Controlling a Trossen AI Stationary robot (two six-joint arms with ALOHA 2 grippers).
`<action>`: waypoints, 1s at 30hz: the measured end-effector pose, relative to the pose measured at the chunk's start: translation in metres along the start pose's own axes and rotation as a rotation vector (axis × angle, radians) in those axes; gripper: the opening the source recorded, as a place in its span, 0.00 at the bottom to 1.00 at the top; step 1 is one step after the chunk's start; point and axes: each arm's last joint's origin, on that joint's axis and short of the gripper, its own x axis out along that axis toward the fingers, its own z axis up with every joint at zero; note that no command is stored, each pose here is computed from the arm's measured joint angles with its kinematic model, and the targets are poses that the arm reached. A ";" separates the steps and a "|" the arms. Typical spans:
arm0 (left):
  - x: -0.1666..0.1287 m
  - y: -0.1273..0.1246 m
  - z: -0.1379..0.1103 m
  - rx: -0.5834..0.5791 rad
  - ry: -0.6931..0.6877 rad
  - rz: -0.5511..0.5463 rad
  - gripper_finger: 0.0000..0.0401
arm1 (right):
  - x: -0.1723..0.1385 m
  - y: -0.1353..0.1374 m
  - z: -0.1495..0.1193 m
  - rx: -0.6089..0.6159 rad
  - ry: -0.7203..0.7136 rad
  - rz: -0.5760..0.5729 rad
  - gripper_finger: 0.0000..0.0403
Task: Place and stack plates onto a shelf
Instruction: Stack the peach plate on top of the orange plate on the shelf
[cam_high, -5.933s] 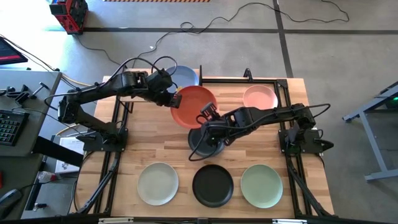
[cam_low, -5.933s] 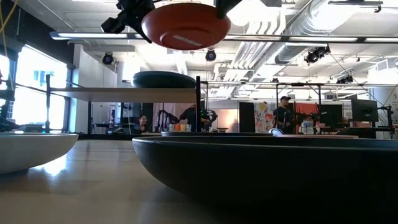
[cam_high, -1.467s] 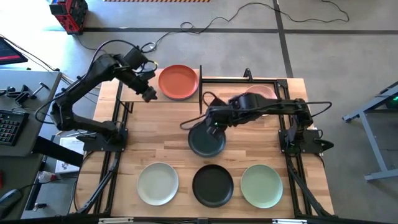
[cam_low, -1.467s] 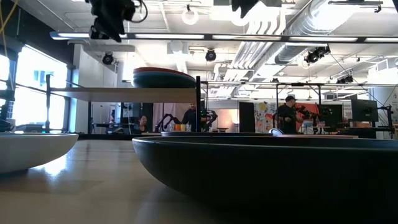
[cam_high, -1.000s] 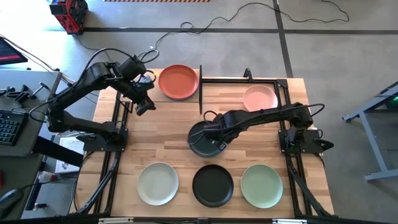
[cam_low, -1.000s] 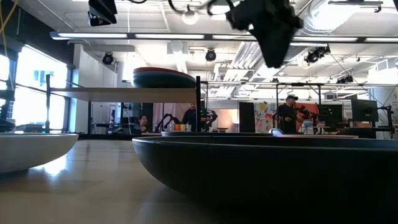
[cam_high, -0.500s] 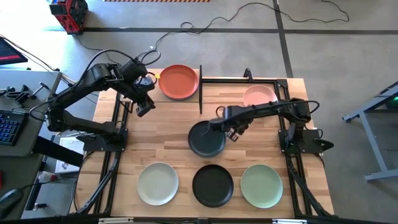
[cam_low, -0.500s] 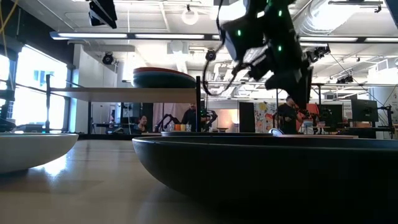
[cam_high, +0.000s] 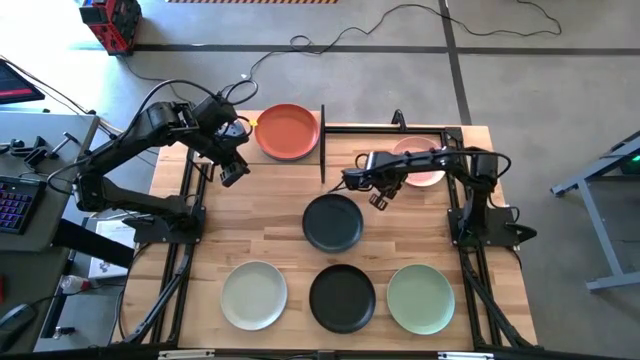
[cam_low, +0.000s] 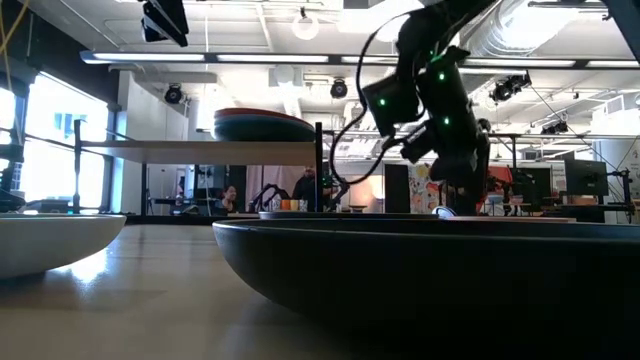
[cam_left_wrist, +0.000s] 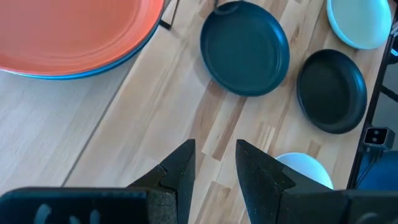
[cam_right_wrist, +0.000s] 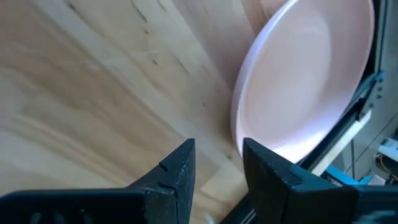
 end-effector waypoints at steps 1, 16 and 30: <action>0.000 0.000 0.000 -0.005 0.000 0.000 0.26 | 0.003 -0.002 0.001 -0.007 0.009 0.004 0.28; 0.000 0.000 0.002 -0.045 -0.024 -0.002 0.26 | 0.030 -0.027 0.017 0.054 0.022 0.080 0.28; 0.000 0.000 0.002 -0.045 -0.024 0.002 0.26 | 0.056 -0.033 0.020 0.110 0.019 0.132 0.28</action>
